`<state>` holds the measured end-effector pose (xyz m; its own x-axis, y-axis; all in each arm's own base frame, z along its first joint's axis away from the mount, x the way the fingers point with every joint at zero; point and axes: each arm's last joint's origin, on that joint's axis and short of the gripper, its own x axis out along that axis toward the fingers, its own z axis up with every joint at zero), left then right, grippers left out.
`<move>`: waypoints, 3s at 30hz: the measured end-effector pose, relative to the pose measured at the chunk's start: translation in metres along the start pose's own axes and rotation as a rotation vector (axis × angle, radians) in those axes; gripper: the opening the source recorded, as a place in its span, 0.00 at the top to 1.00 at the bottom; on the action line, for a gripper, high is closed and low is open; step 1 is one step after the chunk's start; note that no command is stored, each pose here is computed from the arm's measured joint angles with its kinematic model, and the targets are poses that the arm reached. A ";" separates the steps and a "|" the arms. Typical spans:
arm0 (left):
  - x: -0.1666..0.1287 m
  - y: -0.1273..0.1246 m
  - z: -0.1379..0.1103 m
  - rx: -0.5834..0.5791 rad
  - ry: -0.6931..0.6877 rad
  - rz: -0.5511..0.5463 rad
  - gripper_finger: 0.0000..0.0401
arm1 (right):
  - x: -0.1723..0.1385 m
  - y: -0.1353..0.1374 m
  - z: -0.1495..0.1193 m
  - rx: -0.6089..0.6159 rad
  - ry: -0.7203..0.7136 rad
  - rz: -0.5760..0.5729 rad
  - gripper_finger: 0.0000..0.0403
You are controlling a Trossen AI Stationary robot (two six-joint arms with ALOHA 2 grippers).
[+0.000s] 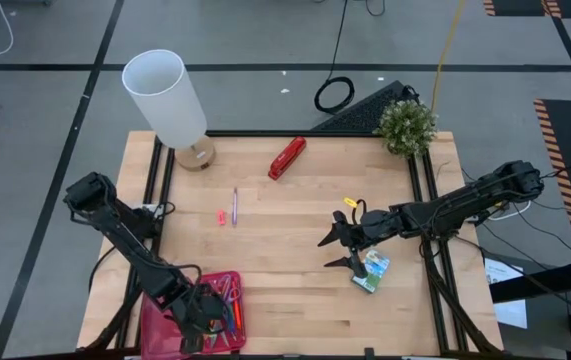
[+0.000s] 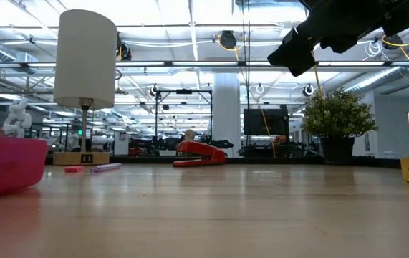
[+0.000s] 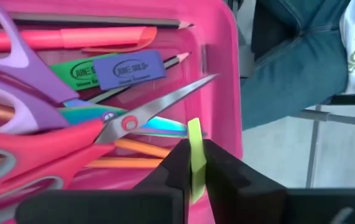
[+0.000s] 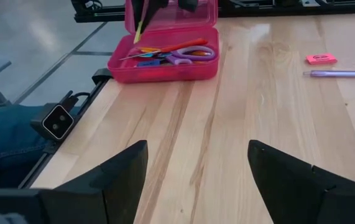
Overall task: Pack school essentials
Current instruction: Put the yellow eraser into the red supply box, then put the pink eraser into the red supply box
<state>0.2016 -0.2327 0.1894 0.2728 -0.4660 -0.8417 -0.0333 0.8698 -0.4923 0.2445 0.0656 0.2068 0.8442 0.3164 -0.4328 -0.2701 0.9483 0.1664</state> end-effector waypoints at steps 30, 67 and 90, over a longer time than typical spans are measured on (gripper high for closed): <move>-0.001 0.018 0.008 0.161 -0.055 0.137 0.74 | 0.000 0.000 0.000 -0.002 0.000 -0.001 0.33; -0.080 0.186 0.061 -1.042 -0.475 0.829 0.51 | 0.000 -0.002 -0.001 -0.027 0.003 -0.049 0.33; -0.048 0.212 0.033 -1.238 -0.648 0.780 0.42 | 0.000 -0.002 0.005 -0.112 -0.049 -0.047 0.33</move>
<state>0.2126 -0.0203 0.1328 0.1491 0.4338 -0.8886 -0.9884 0.0394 -0.1466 0.2469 0.0639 0.2106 0.8782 0.2723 -0.3931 -0.2772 0.9597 0.0456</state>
